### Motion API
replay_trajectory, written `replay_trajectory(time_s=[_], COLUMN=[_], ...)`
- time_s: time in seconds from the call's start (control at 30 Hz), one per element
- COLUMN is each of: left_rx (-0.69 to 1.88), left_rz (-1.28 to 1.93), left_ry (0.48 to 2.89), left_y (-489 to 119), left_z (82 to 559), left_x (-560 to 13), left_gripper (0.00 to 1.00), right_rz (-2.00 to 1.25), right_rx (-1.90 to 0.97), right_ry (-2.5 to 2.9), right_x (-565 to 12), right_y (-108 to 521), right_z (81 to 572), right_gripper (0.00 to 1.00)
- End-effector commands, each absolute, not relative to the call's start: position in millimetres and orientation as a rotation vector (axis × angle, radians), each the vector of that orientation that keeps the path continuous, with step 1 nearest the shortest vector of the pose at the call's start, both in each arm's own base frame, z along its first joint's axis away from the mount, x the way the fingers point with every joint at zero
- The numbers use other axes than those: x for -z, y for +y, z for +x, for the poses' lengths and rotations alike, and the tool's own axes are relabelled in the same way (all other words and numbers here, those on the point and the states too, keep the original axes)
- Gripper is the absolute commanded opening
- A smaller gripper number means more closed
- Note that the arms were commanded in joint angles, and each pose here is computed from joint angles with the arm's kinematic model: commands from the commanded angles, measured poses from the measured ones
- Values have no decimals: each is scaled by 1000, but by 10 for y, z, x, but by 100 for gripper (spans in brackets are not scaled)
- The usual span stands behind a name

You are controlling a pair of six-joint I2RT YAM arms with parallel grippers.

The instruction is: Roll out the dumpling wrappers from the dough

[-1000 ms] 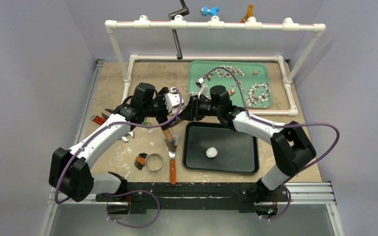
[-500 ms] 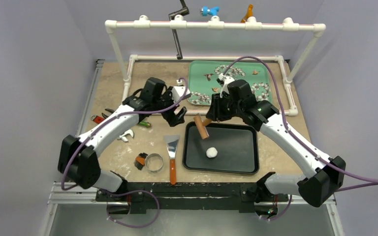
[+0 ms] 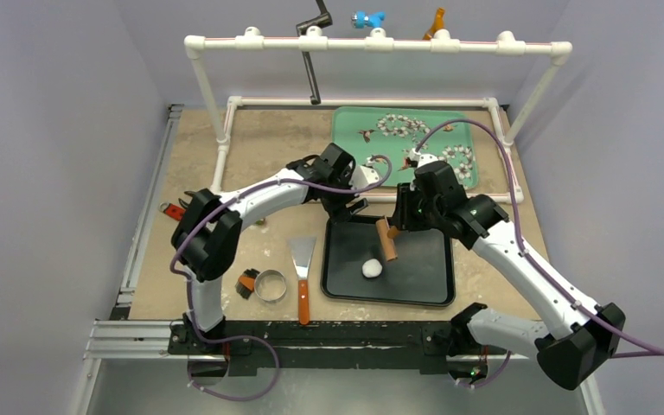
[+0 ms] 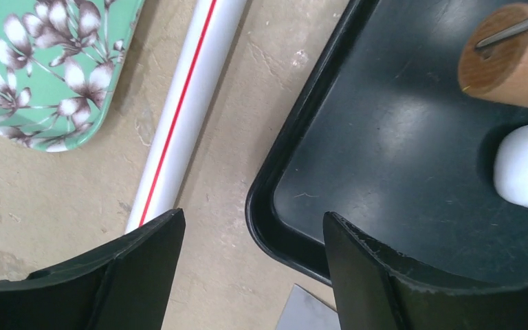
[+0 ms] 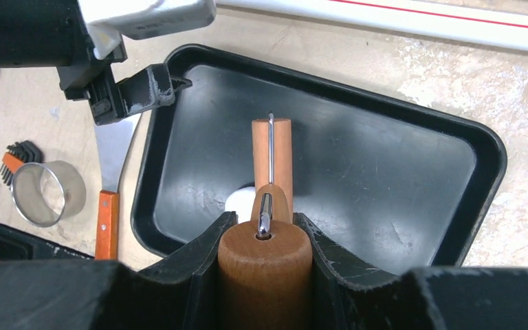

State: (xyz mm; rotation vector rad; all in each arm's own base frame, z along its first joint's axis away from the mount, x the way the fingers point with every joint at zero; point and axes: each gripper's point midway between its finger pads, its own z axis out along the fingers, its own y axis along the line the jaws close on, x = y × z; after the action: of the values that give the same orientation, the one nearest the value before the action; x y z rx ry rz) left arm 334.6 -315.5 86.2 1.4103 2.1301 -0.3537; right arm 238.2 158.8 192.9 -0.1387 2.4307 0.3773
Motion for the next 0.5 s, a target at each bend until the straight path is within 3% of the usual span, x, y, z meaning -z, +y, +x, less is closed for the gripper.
replay_trajectory(time_s=[0.0,0.13,0.3,0.47], left_rx=[243,253,197,126], left_rz=[1492,1571,1588,1550], left_ry=[2141,2209,2243,2320], left_y=[-3140,-3192,-3145,-3101], left_z=[3444,3413,3387,3447], left_x=[-751,-601,-371,-256], left_gripper=[71,65,63,42], right_rz=[-101,-106,-116,-189], right_rx=[-372,-387,-382,-504], right_ry=[2377,2384,2370,2325], right_x=[-1934,-1919,-1979,-2027], right_y=[1567,1563,1501,1666], right_z=[2543,2561,2515,2479], right_gripper=[0,0,0,0])
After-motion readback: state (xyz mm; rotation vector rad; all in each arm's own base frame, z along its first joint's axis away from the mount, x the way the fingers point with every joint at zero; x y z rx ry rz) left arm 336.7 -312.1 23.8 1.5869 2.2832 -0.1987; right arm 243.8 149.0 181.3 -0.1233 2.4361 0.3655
